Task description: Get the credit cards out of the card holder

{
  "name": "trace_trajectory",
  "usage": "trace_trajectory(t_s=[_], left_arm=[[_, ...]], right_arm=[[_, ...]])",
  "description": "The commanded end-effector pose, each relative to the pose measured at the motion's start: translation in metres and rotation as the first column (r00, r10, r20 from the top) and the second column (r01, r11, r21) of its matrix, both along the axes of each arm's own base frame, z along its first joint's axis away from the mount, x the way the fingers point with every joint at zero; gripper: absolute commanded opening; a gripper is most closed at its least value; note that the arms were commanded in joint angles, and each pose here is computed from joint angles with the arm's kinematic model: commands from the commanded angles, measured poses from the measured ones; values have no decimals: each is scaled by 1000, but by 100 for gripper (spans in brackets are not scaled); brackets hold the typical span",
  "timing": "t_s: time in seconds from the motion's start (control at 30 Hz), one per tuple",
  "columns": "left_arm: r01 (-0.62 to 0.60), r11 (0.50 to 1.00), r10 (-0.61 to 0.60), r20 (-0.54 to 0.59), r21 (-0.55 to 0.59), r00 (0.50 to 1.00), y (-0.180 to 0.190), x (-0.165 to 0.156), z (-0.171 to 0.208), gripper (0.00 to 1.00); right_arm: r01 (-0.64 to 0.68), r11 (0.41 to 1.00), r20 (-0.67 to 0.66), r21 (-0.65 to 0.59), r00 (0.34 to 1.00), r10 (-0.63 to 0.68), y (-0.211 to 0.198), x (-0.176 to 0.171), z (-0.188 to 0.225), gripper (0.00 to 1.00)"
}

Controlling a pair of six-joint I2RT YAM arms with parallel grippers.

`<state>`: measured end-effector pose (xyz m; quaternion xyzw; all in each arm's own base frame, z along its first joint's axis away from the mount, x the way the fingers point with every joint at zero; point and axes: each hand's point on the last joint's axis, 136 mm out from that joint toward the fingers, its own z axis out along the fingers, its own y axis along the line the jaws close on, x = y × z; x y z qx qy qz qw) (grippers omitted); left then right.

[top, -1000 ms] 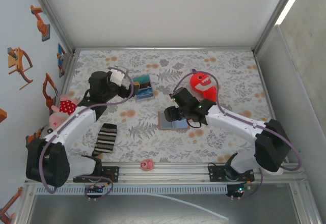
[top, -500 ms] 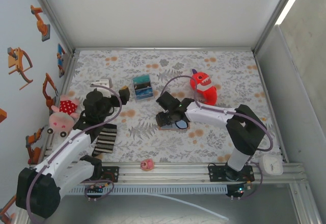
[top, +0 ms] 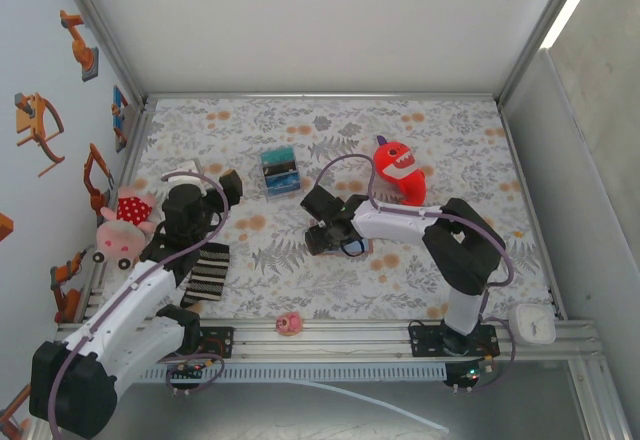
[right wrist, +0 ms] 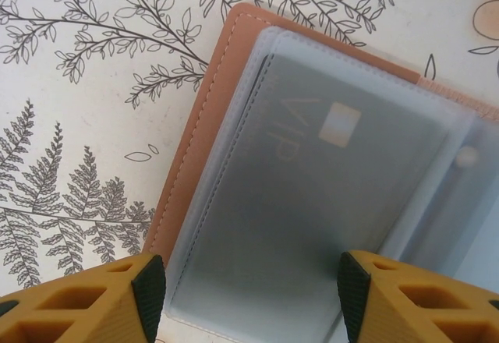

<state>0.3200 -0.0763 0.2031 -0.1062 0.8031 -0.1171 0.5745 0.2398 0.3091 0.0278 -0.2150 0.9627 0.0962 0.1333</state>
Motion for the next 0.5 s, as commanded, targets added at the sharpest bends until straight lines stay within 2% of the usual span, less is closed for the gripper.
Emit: trace_trajectory(t_s=[0.0,0.3,0.47], left_arm=[[-36,999,36,2,-36,999,5,-2,2,97],[-5,999,6,11,-39,1000,-1,-1,6,97],[3,999,-3,13,-38,1000,-2,-1,7,97]], right_arm=[[22,999,6,-38,1000,-22,-3,2,-1,60],[25,998,-7,-65,1000,-26,-8,0,-12,58],[22,998,-8,-62,1000,-22,-8,0,-12,49]])
